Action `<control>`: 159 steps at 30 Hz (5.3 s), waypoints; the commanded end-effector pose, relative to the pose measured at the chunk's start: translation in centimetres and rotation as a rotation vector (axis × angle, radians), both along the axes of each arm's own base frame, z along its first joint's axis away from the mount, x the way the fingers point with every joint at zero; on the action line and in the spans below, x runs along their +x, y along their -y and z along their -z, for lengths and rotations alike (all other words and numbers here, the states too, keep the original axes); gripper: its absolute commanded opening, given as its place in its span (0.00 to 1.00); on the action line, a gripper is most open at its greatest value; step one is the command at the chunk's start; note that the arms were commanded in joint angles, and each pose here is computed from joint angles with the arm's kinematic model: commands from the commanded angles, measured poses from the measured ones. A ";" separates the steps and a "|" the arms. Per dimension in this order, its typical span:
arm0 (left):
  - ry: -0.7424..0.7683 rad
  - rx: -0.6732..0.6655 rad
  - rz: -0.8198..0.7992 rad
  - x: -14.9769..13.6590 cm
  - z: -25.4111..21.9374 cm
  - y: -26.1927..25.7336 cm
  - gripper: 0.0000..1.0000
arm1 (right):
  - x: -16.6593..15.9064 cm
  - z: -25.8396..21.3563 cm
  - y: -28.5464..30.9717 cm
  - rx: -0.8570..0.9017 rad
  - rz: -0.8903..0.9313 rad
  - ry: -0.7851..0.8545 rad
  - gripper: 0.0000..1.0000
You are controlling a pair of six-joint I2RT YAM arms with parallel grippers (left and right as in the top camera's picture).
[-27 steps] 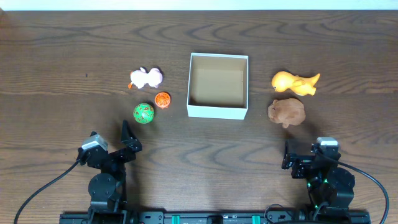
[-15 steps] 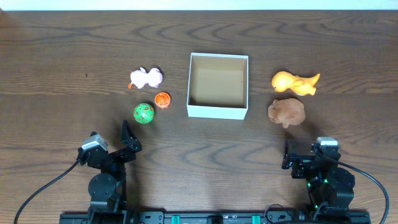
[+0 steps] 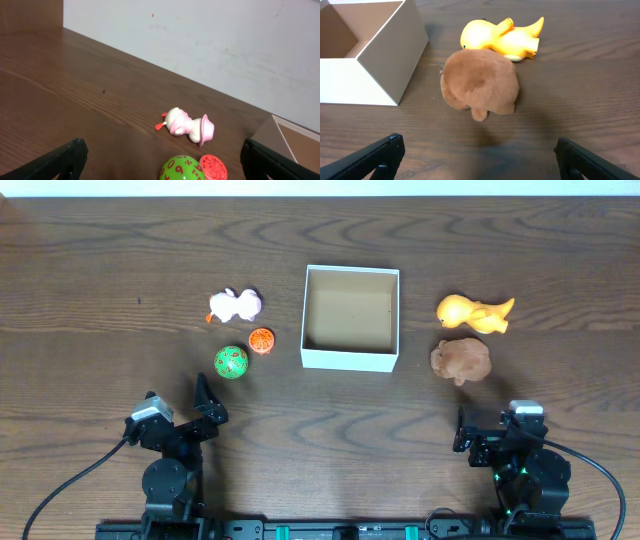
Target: Pack container
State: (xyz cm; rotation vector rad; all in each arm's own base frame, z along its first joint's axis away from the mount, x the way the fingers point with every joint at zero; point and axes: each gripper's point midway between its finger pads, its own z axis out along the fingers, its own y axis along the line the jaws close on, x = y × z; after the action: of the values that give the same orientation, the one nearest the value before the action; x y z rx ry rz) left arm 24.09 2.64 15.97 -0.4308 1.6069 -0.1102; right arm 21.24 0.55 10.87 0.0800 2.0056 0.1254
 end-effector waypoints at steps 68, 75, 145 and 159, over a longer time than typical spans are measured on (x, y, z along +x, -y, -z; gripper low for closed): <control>-0.839 0.108 -0.100 8.8 -2.3 -6.2 0.98 | 13.6 -2.0 -3.4 -0.018 -0.148 -0.960 0.99; -0.843 0.108 -0.100 8.8 -2.1 -6.2 0.98 | 13.9 3.8 -1.3 -0.077 0.014 -1.121 0.99; -0.842 0.108 -0.100 8.8 -2.2 -6.2 0.98 | 23.0 2.4 -25.9 0.082 -0.260 -0.623 0.06; -0.843 0.108 -0.100 8.8 -2.1 -6.2 0.98 | 22.6 2.5 -25.4 0.050 -0.255 -0.635 0.64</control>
State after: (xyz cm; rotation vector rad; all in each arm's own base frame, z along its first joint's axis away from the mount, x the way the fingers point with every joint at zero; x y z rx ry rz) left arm 32.64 8.43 17.50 -0.5064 2.4083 0.2474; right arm 43.80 25.80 7.49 -0.1051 2.6637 0.3567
